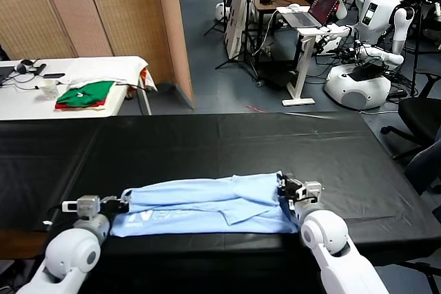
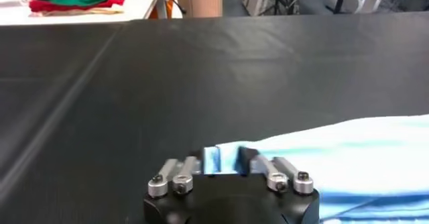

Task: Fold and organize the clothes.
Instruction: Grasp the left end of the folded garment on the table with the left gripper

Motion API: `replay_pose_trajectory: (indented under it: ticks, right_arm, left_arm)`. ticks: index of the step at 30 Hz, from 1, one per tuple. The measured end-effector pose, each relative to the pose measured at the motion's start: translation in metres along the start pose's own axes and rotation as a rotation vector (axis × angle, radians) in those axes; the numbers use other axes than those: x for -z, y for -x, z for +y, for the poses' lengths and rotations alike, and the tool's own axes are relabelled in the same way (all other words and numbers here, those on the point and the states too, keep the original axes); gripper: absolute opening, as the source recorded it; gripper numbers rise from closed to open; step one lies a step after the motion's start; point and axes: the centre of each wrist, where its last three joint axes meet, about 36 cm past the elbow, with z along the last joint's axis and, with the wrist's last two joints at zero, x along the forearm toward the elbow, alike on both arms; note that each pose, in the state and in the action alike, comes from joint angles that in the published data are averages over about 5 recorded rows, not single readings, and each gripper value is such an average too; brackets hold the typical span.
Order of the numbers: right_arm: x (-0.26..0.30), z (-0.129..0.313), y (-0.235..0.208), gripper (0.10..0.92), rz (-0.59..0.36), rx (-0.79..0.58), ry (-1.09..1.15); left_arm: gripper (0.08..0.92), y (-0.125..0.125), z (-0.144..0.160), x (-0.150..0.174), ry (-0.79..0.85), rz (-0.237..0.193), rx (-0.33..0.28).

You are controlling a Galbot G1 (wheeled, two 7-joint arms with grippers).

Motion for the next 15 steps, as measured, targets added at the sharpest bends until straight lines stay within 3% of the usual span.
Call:
replay_pose_trajectory:
  ticks: [2, 7, 9, 12, 15]
  right_arm:
    - [-0.001, 0.001, -0.001, 0.162, -0.008, -0.009, 0.008]
    - [-0.003, 0.003, -0.002, 0.165, -0.012, 0.01, 0.031]
    - [-0.004, 0.002, -0.003, 0.204, -0.014, 0.025, 0.037]
    - [-0.003, -0.001, -0.008, 0.352, -0.023, 0.042, 0.036]
    - [0.001, -0.005, -0.014, 0.541, -0.035, 0.048, 0.031]
  left_arm:
    - [0.153, 0.003, -0.001, -0.001, 0.018, -0.024, 0.003]
    - [0.154, 0.013, -0.003, -0.003, 0.036, -0.064, 0.005]
    - [0.154, 0.017, -0.004, -0.004, 0.038, -0.083, -0.001]
    - [0.157, 0.025, -0.006, -0.003, 0.049, -0.123, -0.009]
    - [0.238, 0.03, -0.006, -0.003, 0.059, -0.151, -0.007]
